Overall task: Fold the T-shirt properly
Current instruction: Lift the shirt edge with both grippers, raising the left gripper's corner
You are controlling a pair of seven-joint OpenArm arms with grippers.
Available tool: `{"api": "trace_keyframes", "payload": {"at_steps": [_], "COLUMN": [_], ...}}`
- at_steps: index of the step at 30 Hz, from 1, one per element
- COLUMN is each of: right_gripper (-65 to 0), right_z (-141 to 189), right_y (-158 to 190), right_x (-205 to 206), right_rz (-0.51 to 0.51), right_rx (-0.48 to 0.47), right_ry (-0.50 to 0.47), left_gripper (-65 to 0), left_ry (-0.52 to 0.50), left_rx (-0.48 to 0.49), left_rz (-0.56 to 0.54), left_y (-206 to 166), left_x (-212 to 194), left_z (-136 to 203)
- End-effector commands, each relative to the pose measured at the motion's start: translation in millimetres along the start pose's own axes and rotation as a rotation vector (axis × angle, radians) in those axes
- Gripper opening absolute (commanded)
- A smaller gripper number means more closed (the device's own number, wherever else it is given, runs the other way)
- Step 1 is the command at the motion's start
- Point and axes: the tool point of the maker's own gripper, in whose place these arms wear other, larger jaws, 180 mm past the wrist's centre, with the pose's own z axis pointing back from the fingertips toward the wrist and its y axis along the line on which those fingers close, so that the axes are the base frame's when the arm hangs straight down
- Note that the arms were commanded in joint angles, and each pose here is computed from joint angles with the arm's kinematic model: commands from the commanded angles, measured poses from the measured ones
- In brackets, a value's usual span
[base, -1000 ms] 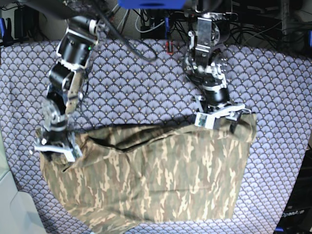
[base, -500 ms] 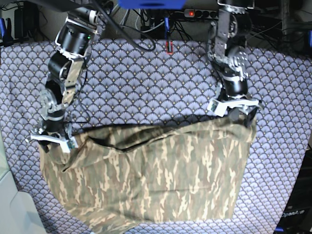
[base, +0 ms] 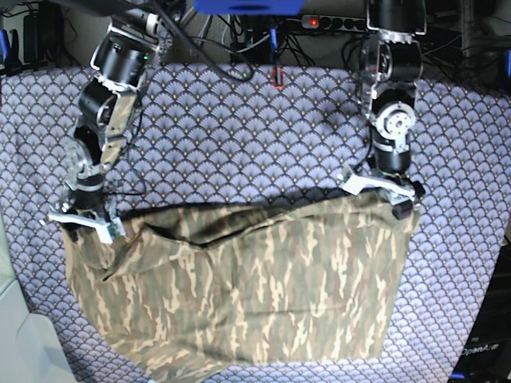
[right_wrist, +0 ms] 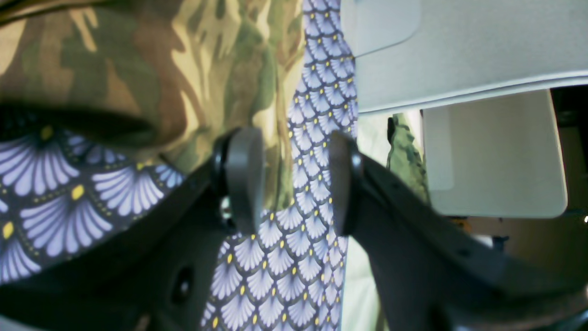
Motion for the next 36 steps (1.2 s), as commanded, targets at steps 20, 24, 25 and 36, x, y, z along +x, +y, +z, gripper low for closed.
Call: {"api": "trace_keyframes", "payload": {"at_steps": [20, 24, 25, 36], "right_gripper": [-40.3, -40.4, -40.4, -40.7], "right_z": [-6, -7, -7, -7], "right_y": [-34, -37, -39, -39], "right_x": [1, 0, -2, -2], "right_rz": [0.014, 0.018, 0.023, 0.025], "right_rx": [-0.084, -0.088, -0.091, -0.091], "right_ry": [-0.018, -0.017, -0.015, -0.017], "left_gripper": [-31.8, -31.8, -32.1, -59.8], "left_ry": [0.016, -0.01, -0.017, -0.028], "left_rx": [-0.315, -0.392, -0.416, -0.51], "left_rz": [-0.066, -0.044, -0.04, -0.033], "left_y": [-60, -62, -62, -64], "left_x": [1, 7, 9, 12], "left_z": [-18, -11, -9, -4]}}
